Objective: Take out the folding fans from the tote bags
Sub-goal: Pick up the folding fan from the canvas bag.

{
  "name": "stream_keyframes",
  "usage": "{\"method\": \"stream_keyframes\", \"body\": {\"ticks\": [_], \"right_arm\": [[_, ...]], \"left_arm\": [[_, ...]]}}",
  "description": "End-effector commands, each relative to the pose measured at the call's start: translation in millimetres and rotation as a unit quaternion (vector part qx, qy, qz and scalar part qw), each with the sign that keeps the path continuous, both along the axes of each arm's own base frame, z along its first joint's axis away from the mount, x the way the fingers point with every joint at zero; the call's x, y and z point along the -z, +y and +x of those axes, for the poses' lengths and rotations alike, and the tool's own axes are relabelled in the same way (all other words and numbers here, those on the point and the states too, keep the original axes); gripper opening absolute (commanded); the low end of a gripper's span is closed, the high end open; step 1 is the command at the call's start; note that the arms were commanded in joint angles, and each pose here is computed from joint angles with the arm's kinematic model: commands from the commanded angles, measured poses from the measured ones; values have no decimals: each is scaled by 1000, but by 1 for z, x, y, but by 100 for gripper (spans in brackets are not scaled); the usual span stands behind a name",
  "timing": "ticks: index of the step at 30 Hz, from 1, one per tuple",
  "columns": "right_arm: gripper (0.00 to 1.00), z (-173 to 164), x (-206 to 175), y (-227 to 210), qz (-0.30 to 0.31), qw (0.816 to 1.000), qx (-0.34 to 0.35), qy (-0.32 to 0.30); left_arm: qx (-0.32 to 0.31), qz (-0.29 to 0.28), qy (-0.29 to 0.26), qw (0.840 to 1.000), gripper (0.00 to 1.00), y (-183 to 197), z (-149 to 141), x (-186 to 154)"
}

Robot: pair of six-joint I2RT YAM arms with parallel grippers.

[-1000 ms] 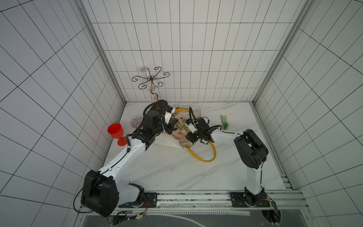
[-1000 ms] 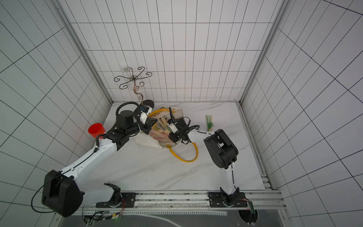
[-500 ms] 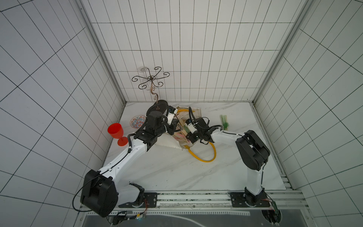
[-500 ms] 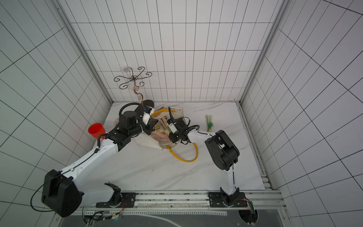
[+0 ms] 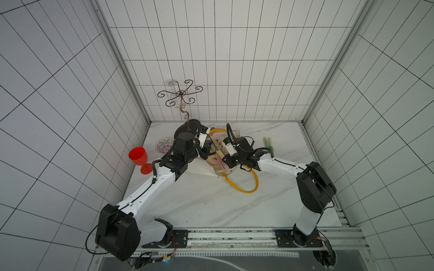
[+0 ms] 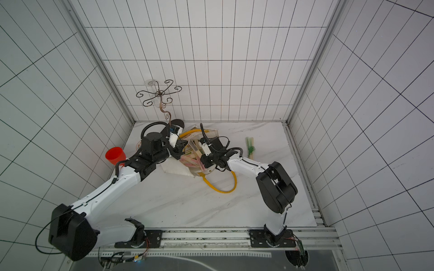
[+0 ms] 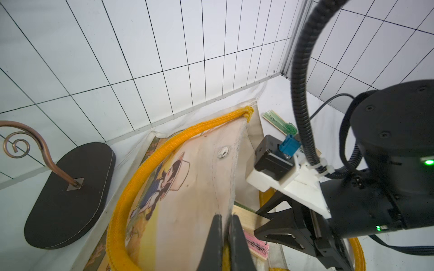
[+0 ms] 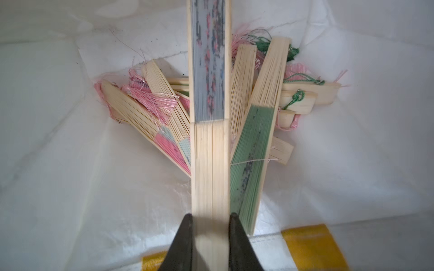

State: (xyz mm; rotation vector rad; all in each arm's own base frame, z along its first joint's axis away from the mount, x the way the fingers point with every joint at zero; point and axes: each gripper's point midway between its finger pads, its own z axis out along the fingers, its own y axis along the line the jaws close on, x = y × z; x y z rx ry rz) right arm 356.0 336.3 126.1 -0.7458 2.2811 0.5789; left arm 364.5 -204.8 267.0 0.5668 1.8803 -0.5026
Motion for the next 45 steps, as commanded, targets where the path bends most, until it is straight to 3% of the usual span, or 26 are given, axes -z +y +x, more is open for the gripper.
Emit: {"method": "stream_keyframes", "body": {"ticks": [1, 9, 18, 24, 34, 45], "right_arm": [[0, -14, 7, -19, -30, 999, 25, 20], [0, -30, -8, -47, -34, 997, 69, 27], [0, -57, 36, -72, -70, 987, 107, 102], [0, -63, 45, -77, -68, 982, 127, 124], [0, -63, 7, -99, -46, 982, 158, 89], [0, -67, -18, -177, -31, 964, 254, 73]], "left_arm": [[-24, -29, -38, 999, 0, 4, 5, -30], [-42, -45, -26, 998, 0, 6, 10, -29], [-45, -46, -27, 998, 0, 7, 10, -31], [-43, -47, -25, 998, 0, 6, 10, -31], [-74, -50, -17, 996, 0, 15, 15, -32], [-112, -79, 0, 991, 0, 32, 24, -31]]}}
